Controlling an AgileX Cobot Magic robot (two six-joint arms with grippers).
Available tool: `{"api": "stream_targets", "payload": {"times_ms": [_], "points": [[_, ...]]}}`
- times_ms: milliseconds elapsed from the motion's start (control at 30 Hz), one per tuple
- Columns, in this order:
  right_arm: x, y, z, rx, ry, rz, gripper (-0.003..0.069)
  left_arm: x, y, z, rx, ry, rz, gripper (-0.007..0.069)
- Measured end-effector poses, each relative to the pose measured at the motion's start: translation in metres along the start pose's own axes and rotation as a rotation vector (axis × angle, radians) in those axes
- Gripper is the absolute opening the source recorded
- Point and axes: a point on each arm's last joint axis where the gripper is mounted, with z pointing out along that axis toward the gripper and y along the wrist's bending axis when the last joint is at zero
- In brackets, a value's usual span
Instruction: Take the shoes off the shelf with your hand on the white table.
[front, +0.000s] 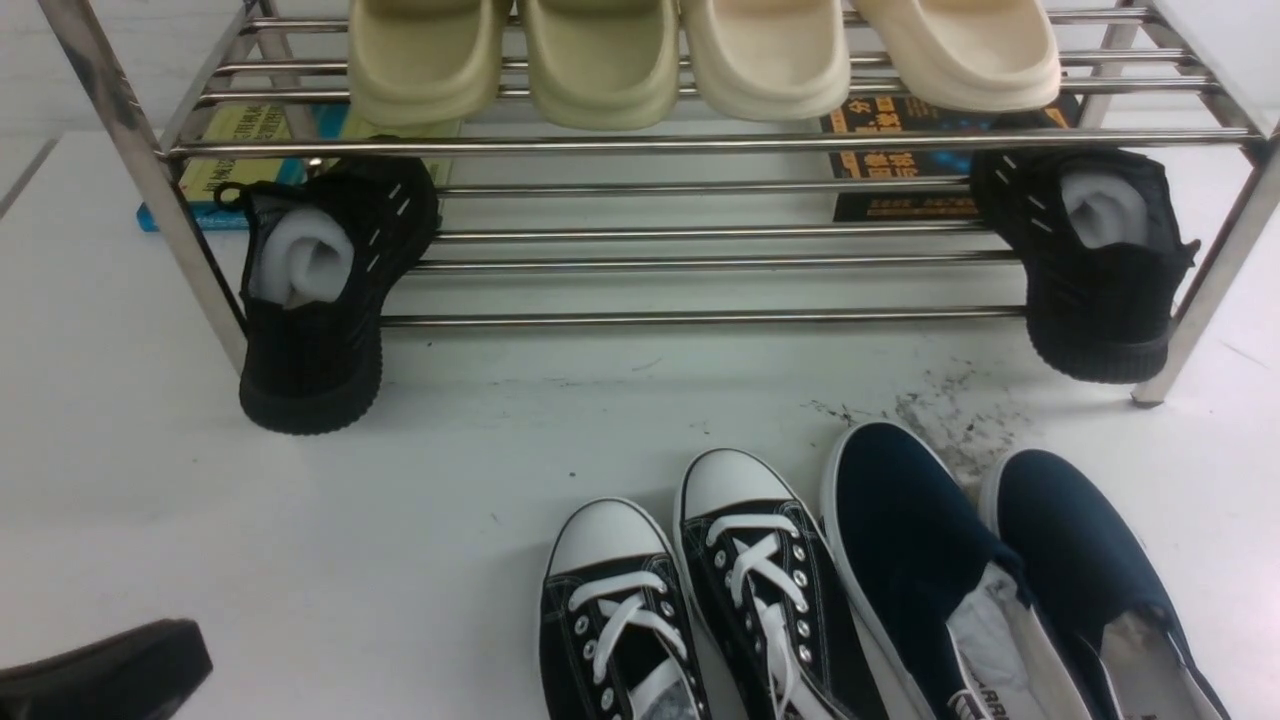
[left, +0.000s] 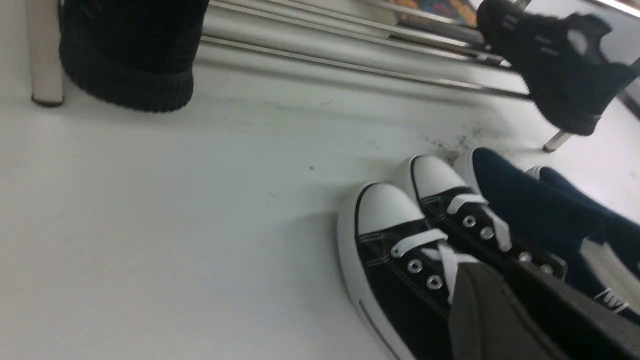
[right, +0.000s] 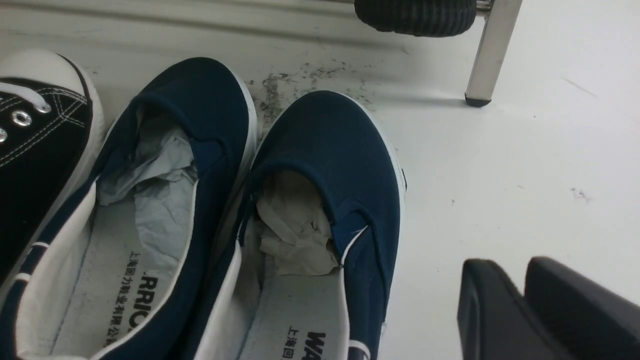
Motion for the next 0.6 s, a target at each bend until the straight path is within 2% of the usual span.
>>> {"api": "stream_targets", "payload": {"times_ms": [367,600], "points": [[0.0,0.0,0.0,0.0,0.001,0.0,0.0152,0.025,0.016,0.016,-0.066,0.025,0.085,0.0092],[0.0,0.0,0.0,0.0,0.001,0.0,0.0162,0.06,0.044,0.03,-0.26,0.01,0.002,0.01]]}}
